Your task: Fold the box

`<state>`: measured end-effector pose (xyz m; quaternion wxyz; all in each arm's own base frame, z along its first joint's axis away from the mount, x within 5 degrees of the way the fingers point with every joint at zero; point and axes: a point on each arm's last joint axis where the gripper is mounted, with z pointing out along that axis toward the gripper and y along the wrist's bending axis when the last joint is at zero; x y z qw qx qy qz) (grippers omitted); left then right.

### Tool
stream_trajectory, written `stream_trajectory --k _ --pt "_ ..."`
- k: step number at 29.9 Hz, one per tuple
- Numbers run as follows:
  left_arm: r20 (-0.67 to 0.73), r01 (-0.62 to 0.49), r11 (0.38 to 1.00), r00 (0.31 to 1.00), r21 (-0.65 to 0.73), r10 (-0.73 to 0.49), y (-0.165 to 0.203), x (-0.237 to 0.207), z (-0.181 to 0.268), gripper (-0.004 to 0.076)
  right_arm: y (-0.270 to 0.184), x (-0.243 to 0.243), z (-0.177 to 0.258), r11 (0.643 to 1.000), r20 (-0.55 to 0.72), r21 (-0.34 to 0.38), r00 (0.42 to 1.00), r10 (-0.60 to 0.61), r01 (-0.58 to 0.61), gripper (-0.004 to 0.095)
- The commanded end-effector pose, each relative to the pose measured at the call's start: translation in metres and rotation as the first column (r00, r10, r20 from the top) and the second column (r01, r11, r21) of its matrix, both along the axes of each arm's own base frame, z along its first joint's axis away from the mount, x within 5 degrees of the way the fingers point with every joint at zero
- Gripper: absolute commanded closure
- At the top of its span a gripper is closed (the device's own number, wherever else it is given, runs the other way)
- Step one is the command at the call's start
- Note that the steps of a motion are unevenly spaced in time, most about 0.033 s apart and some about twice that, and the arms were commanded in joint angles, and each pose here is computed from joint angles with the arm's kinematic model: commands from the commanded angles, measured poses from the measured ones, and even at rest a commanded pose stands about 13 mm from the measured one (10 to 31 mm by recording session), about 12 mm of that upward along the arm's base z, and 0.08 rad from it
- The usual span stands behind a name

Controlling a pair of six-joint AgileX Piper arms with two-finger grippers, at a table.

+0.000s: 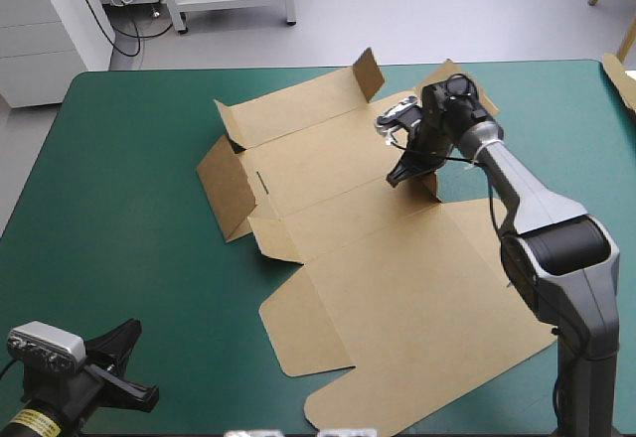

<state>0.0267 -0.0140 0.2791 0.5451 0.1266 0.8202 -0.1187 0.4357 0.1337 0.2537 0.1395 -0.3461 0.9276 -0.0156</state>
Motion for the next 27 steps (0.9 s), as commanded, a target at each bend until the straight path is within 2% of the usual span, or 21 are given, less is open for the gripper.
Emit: stream_trajectory --k 1,3,5,10,16,21,24,27 --pt "0.072 -0.002 0.999 0.997 -0.037 0.004 -0.001 0.003 0.013 0.0732 0.036 -0.007 0.032 0.978 0.127 -0.052 0.97 0.206 -0.201 0.0928" --pt "0.072 -0.002 0.999 0.997 -0.037 0.004 -0.001 0.003 0.013 0.0732 0.056 -0.013 0.037 0.947 0.151 -0.108 0.936 0.318 -0.304 0.0928" --pt "0.072 -0.002 0.999 0.997 -0.037 0.004 -0.001 0.003 0.013 0.0732 0.069 -0.018 0.042 0.918 0.168 -0.13 0.904 0.393 -0.375 0.0928" --pt "0.072 -0.002 0.999 0.997 -0.037 0.004 -0.001 0.003 0.013 0.0732 0.088 -0.025 0.058 0.878 0.216 -0.147 0.851 0.478 -0.456 0.093" --pt "0.072 -0.002 0.999 0.997 -0.037 0.004 -0.001 0.003 0.013 0.0732 0.111 -0.038 0.062 0.792 0.22 -0.187 0.761 0.61 -0.581 0.093" --pt "0.072 -0.002 0.999 0.997 -0.037 0.004 -0.001 0.003 0.013 0.0732 0.136 -0.055 0.062 0.682 0.207 -0.227 0.65 0.731 -0.695 0.093" --pt "0.07 -0.003 0.999 0.998 -0.043 0.006 -0.001 0.003 0.013 0.0732 0.15 -0.065 0.062 0.636 0.204 -0.236 0.603 0.772 -0.735 0.093" --pt "0.07 -0.003 0.999 0.998 -0.043 0.006 -0.001 0.003 0.013 0.0732 0.161 -0.074 0.062 0.593 0.208 -0.214 0.557 0.804 -0.776 0.093"
